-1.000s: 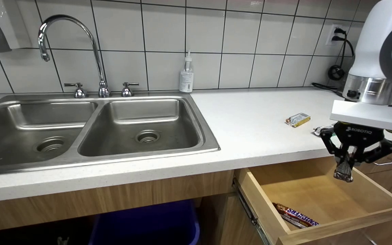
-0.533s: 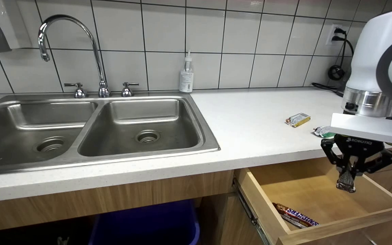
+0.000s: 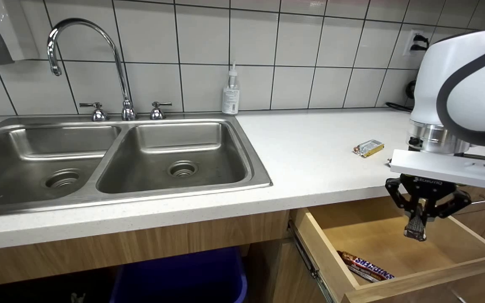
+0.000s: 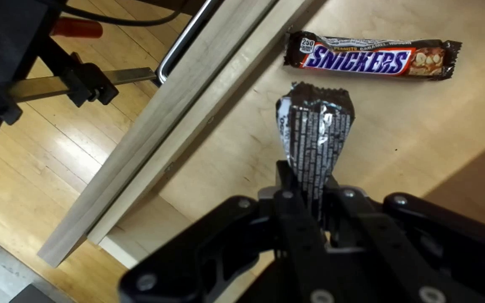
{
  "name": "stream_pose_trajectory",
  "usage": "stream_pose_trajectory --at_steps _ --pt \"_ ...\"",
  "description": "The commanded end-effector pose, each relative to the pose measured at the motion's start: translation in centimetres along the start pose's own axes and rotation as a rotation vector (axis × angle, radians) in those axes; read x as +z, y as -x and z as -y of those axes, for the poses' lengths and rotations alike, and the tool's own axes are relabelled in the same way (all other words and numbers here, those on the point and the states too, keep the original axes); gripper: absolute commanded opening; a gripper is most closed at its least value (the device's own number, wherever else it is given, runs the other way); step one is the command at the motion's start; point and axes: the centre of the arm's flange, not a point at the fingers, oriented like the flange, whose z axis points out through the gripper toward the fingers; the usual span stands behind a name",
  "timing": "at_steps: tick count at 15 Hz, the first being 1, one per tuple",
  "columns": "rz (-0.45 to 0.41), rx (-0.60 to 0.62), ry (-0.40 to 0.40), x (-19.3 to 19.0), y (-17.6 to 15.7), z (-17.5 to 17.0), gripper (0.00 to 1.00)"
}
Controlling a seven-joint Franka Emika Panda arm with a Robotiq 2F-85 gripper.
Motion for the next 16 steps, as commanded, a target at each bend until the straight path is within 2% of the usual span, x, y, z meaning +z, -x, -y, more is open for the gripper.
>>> stream_pose_trajectory --at_steps 1,3,4,5,8,14,16 --pt "-0.008 0.015 0.013 0.9 -0.8 2.1 0.04" --pt "-0.004 0.008 0.021 1.4 -0.8 2.7 0.04" --pt "-0.003 0.002 0.025 1.6 -0.7 3.0 0.20" --pt "-0.002 -0.003 0.029 1.7 -0.6 3.2 0.40" --pt "-0.004 -0.017 0.034 1.8 -0.5 3.7 0.51" --pt "-0.018 -0.047 0.015 0.2 0.1 3.1 0.96" --pt "-0.026 -0.055 0.011 -0.4 0.1 2.9 1.00"
